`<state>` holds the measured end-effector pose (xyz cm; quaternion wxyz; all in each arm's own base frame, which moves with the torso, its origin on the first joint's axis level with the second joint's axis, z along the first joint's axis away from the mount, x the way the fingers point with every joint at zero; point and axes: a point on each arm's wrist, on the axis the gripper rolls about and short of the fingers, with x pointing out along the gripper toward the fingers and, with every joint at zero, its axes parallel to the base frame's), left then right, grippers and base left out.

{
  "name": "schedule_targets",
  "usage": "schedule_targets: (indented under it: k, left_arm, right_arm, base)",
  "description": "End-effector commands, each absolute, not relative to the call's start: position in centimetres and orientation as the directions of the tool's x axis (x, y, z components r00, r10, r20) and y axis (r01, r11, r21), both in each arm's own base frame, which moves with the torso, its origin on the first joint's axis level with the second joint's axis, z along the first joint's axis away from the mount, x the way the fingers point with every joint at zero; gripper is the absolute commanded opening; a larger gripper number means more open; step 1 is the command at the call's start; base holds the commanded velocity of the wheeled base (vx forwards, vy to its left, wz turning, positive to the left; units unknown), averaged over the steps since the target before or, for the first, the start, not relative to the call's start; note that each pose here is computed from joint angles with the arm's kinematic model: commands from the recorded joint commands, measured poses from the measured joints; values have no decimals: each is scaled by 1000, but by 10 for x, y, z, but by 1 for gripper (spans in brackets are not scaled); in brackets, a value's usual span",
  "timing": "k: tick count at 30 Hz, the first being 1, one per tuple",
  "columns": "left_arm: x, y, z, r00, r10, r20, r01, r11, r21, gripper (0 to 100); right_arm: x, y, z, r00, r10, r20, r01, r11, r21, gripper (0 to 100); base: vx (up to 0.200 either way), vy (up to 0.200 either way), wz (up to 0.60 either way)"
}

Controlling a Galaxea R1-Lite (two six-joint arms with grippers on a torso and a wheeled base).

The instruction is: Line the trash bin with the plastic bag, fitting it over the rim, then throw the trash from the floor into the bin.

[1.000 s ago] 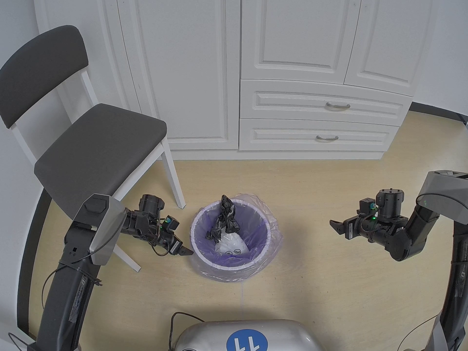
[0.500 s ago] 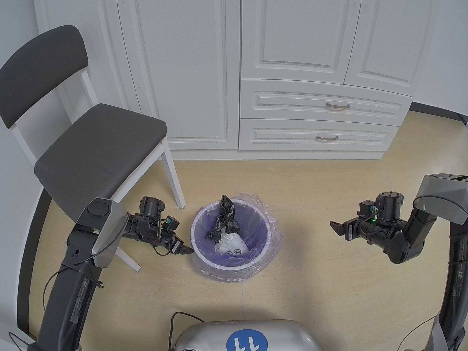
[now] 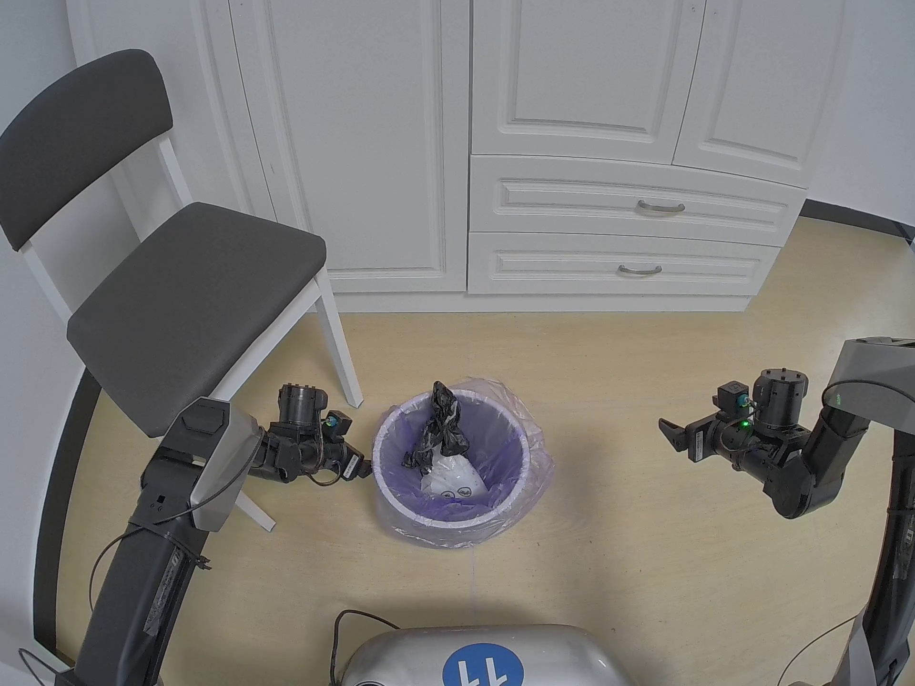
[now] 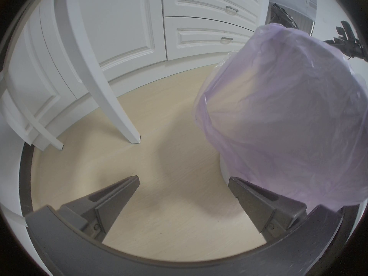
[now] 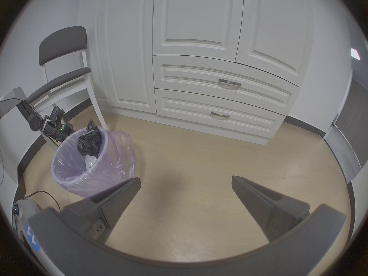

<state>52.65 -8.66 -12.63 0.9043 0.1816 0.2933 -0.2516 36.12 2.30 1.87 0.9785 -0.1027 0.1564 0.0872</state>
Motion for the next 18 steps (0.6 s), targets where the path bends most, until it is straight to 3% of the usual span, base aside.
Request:
schedule_targets:
  k: [1, 4, 9, 13, 18]
  left_arm:
    - [526, -85, -123, 704, -346, -620, 566, 801, 195, 100]
    - [519, -83, -96, 698, -347, -626, 577, 790, 205, 100]
    - [503, -81, -60, 689, -338, -641, 586, 781, 218, 100]
    - [480, -77, -41, 664, -329, -672, 591, 781, 203, 100]
    - [445, -66, -19, 667, -288, -687, 565, 797, 214, 100]
  right_arm:
    - [357, 24, 27, 939, 147, -312, -208, 962, -174, 100]
    - [372, 52, 2, 917, 213, -337, -269, 954, -130, 100]
    - [406, 108, -35, 885, 276, -374, -264, 961, 84, 100]
    - [432, 121, -49, 823, 272, -499, -247, 962, 117, 100]
    - [486, 133, -54, 794, 260, -550, -141, 958, 249, 100]
  base:
    - [0, 0, 0]
    - [0, 0, 0]
    - [0, 0, 0]
    - [0, 0, 0]
    - [0, 0, 0]
